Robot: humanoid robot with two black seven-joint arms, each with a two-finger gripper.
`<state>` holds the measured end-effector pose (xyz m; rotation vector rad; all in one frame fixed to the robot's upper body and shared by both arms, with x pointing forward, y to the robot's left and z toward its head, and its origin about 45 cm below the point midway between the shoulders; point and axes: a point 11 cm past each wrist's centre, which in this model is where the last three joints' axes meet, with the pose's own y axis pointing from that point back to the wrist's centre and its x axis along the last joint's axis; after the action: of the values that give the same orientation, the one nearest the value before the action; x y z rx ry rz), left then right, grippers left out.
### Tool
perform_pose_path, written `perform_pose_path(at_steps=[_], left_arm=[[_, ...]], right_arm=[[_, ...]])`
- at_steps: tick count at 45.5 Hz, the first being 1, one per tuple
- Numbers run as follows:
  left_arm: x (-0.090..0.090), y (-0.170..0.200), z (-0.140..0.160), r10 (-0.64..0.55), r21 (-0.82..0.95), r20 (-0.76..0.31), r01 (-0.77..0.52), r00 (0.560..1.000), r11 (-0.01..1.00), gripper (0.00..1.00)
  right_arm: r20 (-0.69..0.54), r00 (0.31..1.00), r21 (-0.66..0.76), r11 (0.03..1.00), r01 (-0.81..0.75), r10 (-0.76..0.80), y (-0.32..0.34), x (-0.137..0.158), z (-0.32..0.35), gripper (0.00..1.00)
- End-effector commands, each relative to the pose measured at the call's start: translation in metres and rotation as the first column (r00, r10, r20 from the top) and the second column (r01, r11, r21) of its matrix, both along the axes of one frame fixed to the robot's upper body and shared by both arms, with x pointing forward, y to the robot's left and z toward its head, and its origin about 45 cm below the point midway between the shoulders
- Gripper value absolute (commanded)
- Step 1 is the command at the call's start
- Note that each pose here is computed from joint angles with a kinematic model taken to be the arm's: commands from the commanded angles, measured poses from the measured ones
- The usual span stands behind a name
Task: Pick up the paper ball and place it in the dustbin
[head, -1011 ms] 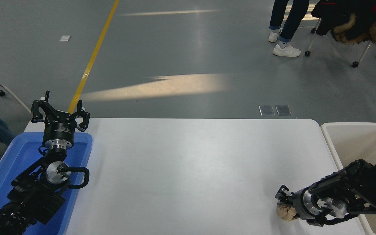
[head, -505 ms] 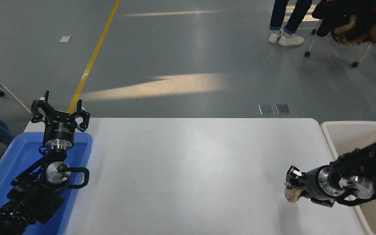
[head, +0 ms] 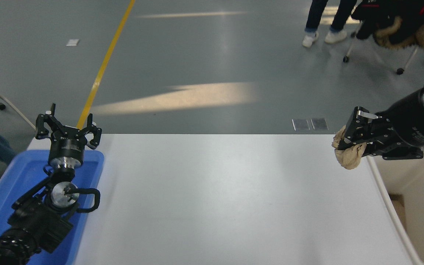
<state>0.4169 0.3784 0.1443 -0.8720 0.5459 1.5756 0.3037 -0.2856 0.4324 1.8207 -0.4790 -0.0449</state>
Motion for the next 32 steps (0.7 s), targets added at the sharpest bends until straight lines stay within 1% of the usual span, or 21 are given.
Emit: perform_pose_path(at_steps=[1,4,6,9,15,18,25,32], left_arm=[[0.0,0.0,0.0,0.001,-0.001,0.0,-0.001,1.0,1.0,0.99],[0.0,0.0,0.0,0.001,0.0,-0.001,-0.001,1.0,1.0,0.99],[0.0,0.0,0.0,0.001,-0.001,0.0,-0.001,1.0,1.0,0.99],[0.0,0.0,0.0,0.001,0.0,-0.001,-0.001,1.0,1.0,0.99],[0.0,0.0,0.0,0.001,0.001,-0.001,-0.001,1.0,1.0,0.99],[0.0,0.0,0.0,0.001,-0.001,0.0,-0.001,1.0,1.0,0.99],[0.0,0.0,0.0,0.001,0.0,0.001,-0.001,1.0,1.0,0.99],[0.0,0.0,0.0,0.0,0.0,0.0,0.0,1.0,1.0,0.99]], right_arm=[[0.038,0.997,-0.013,0.998,-0.061,0.061,0.01,-0.012,0.043,0.0],[0.011,0.999,-0.015,0.999,-0.049,0.049,0.006,-0.012,0.034,0.0],[-0.033,0.999,-0.018,1.0,-0.024,0.024,-0.003,-0.013,0.02,0.0],[-0.058,0.995,-0.059,0.996,0.072,-0.076,-0.03,-0.01,-0.014,0.0],[0.001,0.964,-0.14,0.954,0.265,-0.267,-0.098,0.009,-0.066,0.0],[0.025,0.938,-0.17,0.923,0.345,-0.346,-0.129,0.012,-0.09,0.0],[0.107,0.859,-0.226,0.829,0.511,-0.5,-0.19,0.008,-0.152,0.0],[0.15,0.778,-0.252,0.738,0.626,-0.61,-0.23,-0.015,-0.222,0.0]])
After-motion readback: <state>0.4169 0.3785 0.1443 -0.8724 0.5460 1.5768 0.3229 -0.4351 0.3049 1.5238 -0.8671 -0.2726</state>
